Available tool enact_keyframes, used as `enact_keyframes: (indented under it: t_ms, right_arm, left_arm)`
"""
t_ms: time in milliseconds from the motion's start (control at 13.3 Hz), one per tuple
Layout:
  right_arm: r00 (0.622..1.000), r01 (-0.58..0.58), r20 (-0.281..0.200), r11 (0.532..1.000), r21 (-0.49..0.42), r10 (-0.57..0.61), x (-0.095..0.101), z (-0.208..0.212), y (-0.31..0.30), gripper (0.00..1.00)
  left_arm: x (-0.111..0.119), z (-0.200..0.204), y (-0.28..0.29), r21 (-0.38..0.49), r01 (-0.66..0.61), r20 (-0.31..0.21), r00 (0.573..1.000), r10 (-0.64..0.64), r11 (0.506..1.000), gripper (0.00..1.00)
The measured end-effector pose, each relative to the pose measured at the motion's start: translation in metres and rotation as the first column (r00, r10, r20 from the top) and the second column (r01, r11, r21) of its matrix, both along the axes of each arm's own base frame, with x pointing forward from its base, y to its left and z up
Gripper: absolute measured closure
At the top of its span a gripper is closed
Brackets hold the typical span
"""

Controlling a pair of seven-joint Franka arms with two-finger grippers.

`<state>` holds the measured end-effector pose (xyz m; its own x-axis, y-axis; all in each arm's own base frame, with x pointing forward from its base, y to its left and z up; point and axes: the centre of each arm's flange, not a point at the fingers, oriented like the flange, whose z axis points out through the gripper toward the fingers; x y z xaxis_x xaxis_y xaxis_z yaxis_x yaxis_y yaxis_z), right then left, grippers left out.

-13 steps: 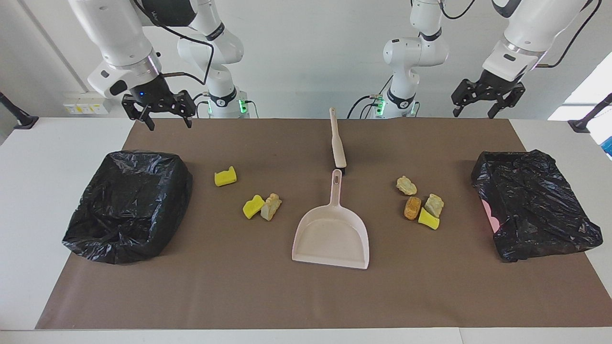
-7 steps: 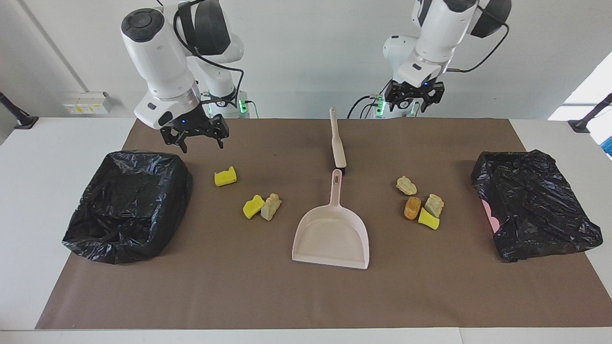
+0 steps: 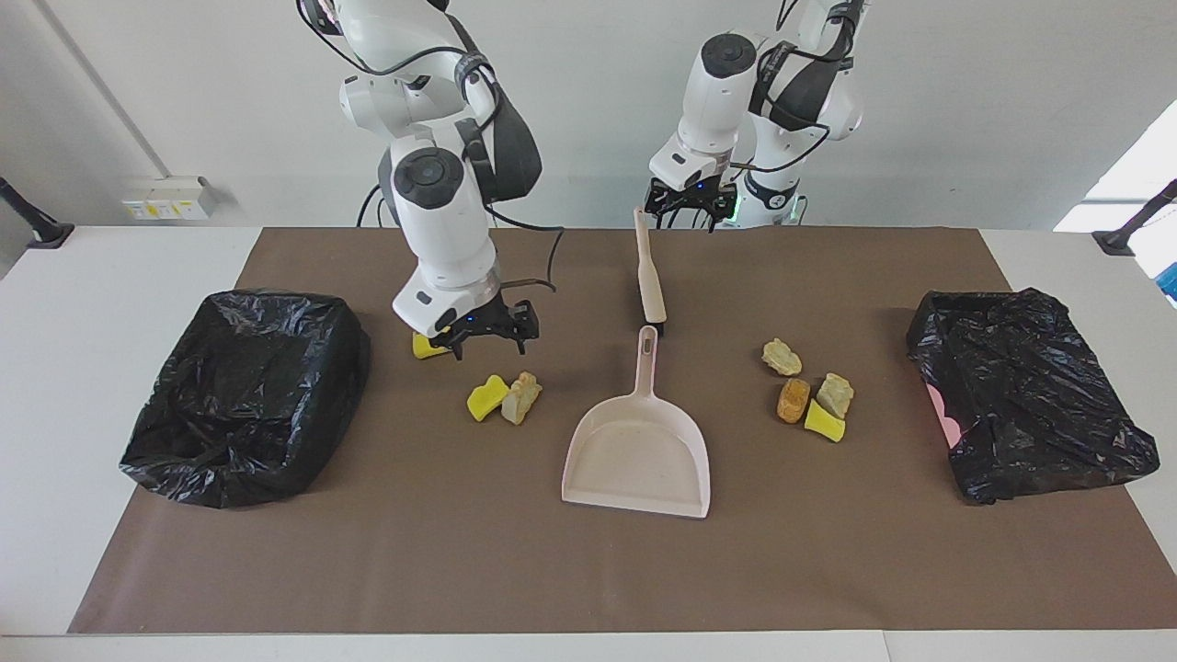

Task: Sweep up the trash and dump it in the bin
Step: 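Grasp the dustpan handle with the right gripper while the left gripper grasps the brush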

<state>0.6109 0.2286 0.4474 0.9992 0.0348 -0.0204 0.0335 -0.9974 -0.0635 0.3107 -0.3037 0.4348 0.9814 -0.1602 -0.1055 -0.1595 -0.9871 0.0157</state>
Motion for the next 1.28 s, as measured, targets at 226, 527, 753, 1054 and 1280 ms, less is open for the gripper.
enact_keyframes:
  t_ms: [226,527,753,1054,1280]
  right_arm:
    - [0.999,0.054,-0.002,0.999,0.008,-0.054,-0.004,-0.020,0.044,0.00]
    - [0.990,0.139,0.021,0.990,0.033,-0.140,-0.007,-0.050,0.104,0.00]
    - [0.980,0.196,0.023,0.980,0.047,-0.197,-0.007,-0.065,0.140,0.00]
    - [0.970,0.240,0.029,0.968,0.074,-0.242,-0.003,-0.081,0.186,0.00]
    - [0.972,0.232,0.013,0.971,0.059,-0.233,-0.018,-0.099,0.214,0.01]
  left_arm:
    - [-0.025,-0.051,-0.025,0.009,0.006,0.005,1.000,-0.006,1.000,0.00]
    - [-0.057,-0.087,-0.042,0.020,0.012,0.008,1.000,-0.012,1.000,0.00]
    - [-0.057,-0.092,-0.041,0.018,0.001,0.006,1.000,-0.001,1.000,0.00]
    - [-0.059,-0.094,-0.041,0.010,-0.019,-0.014,1.000,0.019,1.000,0.33]
    - [-0.061,-0.098,-0.042,0.010,-0.027,-0.028,0.999,0.027,1.000,0.56]
